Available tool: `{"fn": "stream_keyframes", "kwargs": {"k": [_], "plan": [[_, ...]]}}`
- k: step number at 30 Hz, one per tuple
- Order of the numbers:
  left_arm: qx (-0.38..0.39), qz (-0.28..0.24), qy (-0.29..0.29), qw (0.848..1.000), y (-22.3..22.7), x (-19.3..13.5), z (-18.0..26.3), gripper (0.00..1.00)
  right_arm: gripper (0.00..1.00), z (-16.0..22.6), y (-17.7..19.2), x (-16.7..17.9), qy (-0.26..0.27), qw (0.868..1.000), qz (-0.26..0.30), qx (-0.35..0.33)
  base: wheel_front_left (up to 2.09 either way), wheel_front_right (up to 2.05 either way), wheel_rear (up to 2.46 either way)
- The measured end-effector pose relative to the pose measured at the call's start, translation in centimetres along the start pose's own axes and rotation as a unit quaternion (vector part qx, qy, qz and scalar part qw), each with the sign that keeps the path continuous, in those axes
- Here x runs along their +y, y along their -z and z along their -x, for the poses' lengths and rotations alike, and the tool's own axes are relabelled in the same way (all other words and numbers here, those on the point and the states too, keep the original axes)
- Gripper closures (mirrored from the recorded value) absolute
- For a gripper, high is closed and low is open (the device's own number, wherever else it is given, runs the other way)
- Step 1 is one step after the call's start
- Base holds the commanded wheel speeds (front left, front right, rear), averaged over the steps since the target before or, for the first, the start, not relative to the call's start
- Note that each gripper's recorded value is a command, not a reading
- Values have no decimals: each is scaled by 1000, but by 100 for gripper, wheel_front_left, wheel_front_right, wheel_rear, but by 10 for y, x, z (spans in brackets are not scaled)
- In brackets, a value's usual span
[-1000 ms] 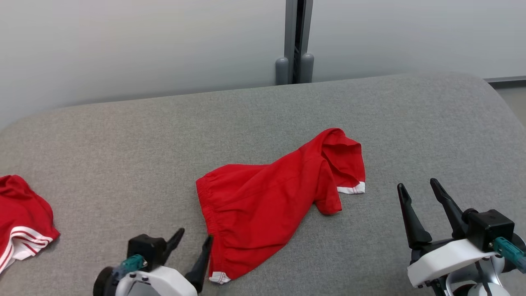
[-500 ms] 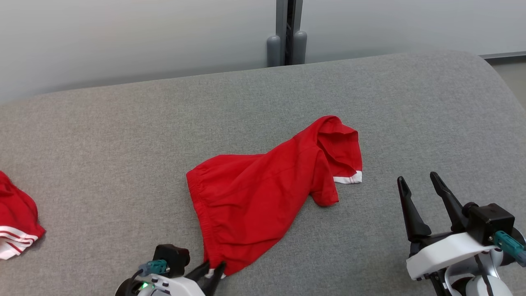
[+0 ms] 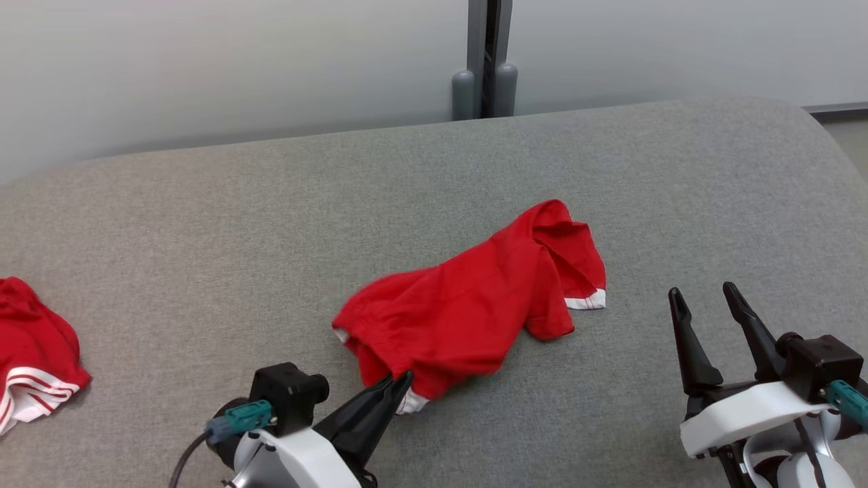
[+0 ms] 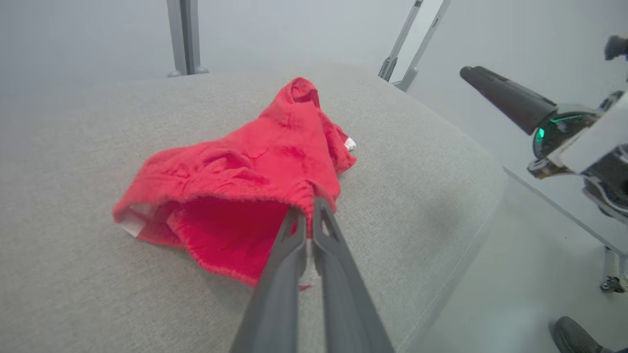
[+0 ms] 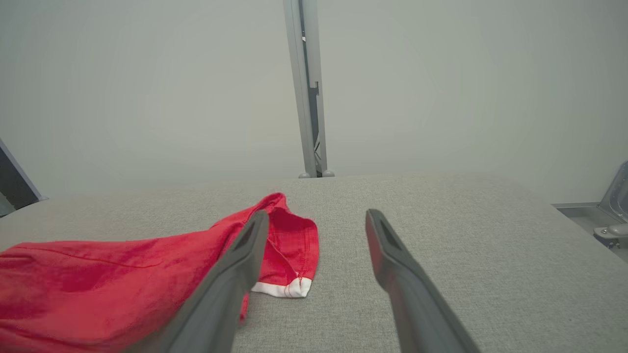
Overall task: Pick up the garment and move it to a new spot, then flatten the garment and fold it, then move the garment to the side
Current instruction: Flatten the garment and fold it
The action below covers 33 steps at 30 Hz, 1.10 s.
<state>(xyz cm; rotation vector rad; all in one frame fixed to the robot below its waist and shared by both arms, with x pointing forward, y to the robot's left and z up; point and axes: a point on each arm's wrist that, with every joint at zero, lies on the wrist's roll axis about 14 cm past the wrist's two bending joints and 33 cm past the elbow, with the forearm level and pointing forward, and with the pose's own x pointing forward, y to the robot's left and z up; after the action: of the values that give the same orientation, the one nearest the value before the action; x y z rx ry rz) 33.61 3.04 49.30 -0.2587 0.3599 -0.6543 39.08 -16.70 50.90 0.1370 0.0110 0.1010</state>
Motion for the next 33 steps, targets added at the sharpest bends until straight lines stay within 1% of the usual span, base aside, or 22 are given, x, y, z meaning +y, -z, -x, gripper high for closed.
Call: {"fn": "stream_keyframes", "kwargs": {"k": [6, 12, 14, 17, 18, 23, 29, 33], "plan": [[-70, -9, 28, 997, -50, -19, 18, 100, 0, -1, -3, 3, -4, 1000, -4, -5, 0, 0, 0], [-137, -23, 62, 988, -97, -37, 34, 100, 0, -4, -1, 6, -8, 1000, -8, -4, 0, 0, 0], [-148, -31, 65, 986, -108, -37, 35, 100, 0, -4, -1, 6, -8, 1000, -9, -3, 0, 0, 0], [-150, -49, 39, 987, -115, -19, 29, 100, 0, -6, -2, 4, -6, 1000, -13, -5, 0, 0, 0], [-150, -49, 39, 987, -115, -19, 29, 100, 0, -6, -2, 4, -6, 1000, -13, -5, 0, 0, 0], [-128, -41, -21, 991, -106, 28, 6, 100, 0, -6, 2, -4, 6, 1000, -17, -1, 0, 0, 0], [-63, -14, -94, 994, -62, 91, -23, 100, 0, -7, 10, -15, 21, 1000, -20, 6, 0, 0, 0], [-31, 7, -130, 991, -31, 121, -32, 100, 0, -8, 17, -22, 31, 999, -20, 15, 0, 0, 0]]}}
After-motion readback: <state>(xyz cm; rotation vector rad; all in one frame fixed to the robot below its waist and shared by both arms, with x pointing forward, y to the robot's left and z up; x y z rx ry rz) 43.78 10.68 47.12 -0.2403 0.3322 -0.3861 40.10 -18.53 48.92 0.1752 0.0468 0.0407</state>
